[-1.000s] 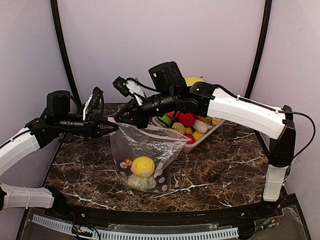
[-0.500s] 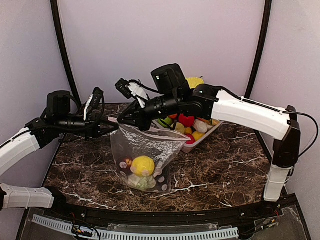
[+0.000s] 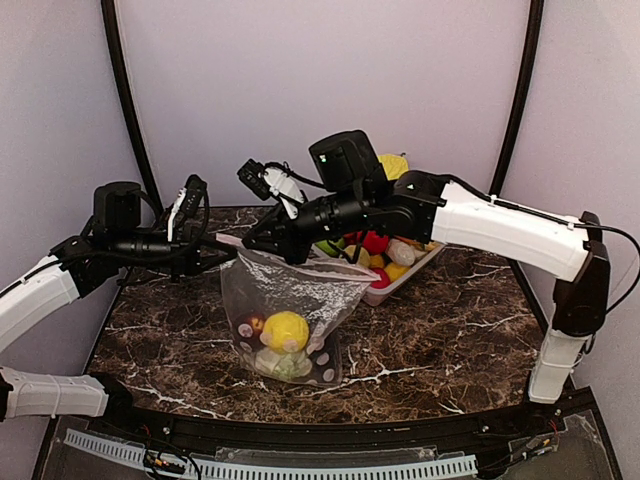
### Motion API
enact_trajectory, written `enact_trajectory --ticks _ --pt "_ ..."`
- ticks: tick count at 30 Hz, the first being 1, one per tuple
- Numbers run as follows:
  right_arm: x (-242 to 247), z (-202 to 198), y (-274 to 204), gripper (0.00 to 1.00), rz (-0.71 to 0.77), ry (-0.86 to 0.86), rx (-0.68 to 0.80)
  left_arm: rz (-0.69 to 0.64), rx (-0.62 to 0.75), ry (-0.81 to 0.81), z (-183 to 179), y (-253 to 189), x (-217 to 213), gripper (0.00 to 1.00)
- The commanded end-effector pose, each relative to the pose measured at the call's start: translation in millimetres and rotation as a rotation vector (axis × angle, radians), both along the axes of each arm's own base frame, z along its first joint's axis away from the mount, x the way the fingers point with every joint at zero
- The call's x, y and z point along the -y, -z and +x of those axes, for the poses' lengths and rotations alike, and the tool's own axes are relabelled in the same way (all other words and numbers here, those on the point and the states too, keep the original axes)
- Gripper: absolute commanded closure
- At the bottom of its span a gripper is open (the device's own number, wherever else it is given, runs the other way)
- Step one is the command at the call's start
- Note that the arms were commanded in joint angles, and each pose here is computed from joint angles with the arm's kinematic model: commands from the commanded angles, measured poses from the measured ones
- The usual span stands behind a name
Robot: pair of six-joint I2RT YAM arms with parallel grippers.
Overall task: Place the food in the zip-top bag and seal the zipper
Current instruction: Zip the zipper on the zipper food storage bag.
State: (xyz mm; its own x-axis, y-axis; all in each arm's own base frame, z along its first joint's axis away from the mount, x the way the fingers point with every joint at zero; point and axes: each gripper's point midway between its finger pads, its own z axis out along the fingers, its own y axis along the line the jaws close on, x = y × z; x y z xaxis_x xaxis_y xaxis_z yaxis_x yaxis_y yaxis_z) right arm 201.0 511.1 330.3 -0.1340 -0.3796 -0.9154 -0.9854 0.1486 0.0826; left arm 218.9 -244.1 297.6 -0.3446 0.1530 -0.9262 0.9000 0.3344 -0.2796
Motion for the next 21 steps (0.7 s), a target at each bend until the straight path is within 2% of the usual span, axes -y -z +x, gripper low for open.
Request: enact_trajectory --ticks 1,21 --pt "19.0 -2.0 -8.9 1.00 -0.014 0.031 0.004 0.026 0.005 -0.086 11.4 4.0 -13.6 0.99" --pt "37.8 2.4 -3.2 1.00 -0.035 0.086 0.002 0.048 -0.007 -0.214 33.8 8.8 -32.0 0.99"
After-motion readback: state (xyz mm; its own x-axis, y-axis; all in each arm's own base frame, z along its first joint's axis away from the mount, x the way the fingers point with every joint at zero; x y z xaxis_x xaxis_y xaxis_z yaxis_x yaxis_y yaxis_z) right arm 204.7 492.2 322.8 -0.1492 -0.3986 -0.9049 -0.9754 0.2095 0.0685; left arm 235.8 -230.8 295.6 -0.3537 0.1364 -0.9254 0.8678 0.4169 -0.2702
